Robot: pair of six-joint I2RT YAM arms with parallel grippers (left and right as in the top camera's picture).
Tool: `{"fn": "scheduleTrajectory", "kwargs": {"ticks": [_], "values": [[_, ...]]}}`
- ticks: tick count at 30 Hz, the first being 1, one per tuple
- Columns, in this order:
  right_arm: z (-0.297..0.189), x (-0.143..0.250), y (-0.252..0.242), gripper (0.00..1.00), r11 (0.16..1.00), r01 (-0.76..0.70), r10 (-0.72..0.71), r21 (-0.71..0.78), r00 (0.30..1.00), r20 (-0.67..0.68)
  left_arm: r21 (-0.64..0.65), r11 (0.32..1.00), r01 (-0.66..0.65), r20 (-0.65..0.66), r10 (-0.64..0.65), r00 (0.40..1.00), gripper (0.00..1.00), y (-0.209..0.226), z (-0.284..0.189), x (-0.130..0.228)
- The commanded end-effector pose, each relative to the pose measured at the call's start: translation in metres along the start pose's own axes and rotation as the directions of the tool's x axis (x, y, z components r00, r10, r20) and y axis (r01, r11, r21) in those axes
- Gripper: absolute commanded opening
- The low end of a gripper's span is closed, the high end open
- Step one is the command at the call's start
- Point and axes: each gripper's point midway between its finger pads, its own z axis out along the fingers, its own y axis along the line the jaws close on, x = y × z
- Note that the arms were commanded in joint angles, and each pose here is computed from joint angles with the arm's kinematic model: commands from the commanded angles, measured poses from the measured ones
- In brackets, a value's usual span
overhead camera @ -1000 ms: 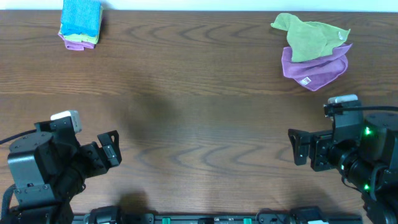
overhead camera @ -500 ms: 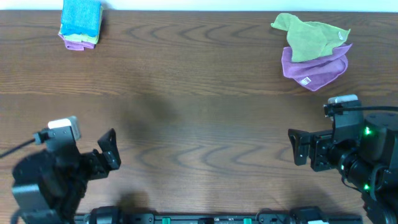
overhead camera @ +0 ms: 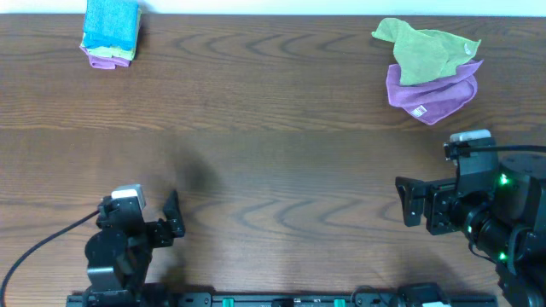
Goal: Fold the cloth
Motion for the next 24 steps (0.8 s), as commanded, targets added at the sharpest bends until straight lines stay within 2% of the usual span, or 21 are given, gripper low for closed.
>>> {"fn": "scheduleTrajectory", "kwargs": {"ticks": [1,7,15,24], "values": [[0.0,0.001,0.0,0.99,1.0,0.004,-0.004,0.001,1.0,-0.002,-0.008,0.999,0.034,0.026,-0.034,0.999,0.95,0.003,0.006,0.007],[0.0,0.001,0.0,0.99,1.0,0.004,-0.004,0.001,1.0,-0.002,-0.01,0.999,0.052,0.026,-0.052,0.998,0.95,0.007,0.015,0.025],[0.0,0.001,0.0,0.99,1.0,0.004,-0.004,0.001,1.0,-0.002,-0.008,0.999,0.052,0.03,-0.052,0.998,0.95,0.008,0.018,0.031],[0.0,0.001,0.0,0.99,1.0,0.004,-0.004,0.001,1.0,-0.002,-0.021,0.997,0.07,-0.034,-0.07,0.997,0.95,0.012,0.03,0.056]]}}
